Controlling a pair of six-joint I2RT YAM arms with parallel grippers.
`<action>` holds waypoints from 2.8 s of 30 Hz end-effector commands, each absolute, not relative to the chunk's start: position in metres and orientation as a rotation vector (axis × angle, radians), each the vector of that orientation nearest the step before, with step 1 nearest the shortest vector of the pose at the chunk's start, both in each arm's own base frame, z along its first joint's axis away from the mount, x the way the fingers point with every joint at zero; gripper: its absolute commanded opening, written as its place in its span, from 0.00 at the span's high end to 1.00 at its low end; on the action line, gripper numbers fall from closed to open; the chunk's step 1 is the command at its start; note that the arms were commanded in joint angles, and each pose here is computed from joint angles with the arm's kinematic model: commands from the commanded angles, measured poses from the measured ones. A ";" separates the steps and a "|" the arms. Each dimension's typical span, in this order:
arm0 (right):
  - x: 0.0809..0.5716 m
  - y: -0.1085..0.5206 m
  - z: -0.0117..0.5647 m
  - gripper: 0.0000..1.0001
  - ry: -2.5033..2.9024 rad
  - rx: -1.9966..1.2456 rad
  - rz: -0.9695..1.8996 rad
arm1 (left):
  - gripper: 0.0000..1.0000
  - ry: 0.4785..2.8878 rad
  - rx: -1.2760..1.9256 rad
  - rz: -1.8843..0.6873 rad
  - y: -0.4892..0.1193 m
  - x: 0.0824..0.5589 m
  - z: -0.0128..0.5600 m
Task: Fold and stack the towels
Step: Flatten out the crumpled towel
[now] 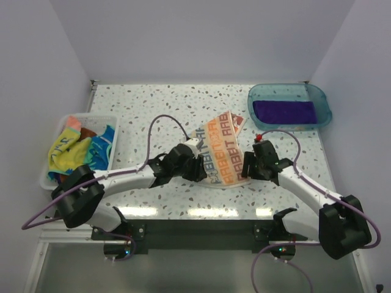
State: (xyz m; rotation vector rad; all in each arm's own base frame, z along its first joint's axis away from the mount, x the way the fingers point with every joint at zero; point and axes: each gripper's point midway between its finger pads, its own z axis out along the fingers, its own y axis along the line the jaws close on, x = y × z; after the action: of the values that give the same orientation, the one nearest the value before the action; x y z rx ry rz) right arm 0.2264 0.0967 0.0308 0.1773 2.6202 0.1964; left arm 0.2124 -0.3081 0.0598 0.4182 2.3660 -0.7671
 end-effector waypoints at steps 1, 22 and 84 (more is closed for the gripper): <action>0.235 0.091 0.048 0.36 2.552 0.190 0.184 | 0.55 2.385 0.352 -0.916 -0.325 0.202 0.113; 0.223 0.079 0.039 0.36 2.651 0.169 0.076 | 0.34 2.738 0.178 -0.701 -0.282 0.157 0.043; 0.257 0.135 0.105 1.00 2.517 0.106 0.434 | 1.00 2.552 -0.095 -0.135 -0.269 0.243 0.110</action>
State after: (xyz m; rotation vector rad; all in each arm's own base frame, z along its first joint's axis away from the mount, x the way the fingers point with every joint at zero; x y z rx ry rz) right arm 0.2229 0.1272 0.0517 0.1381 2.6668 0.4167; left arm 0.1843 -0.2722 0.0337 -0.0332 2.7866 -0.0537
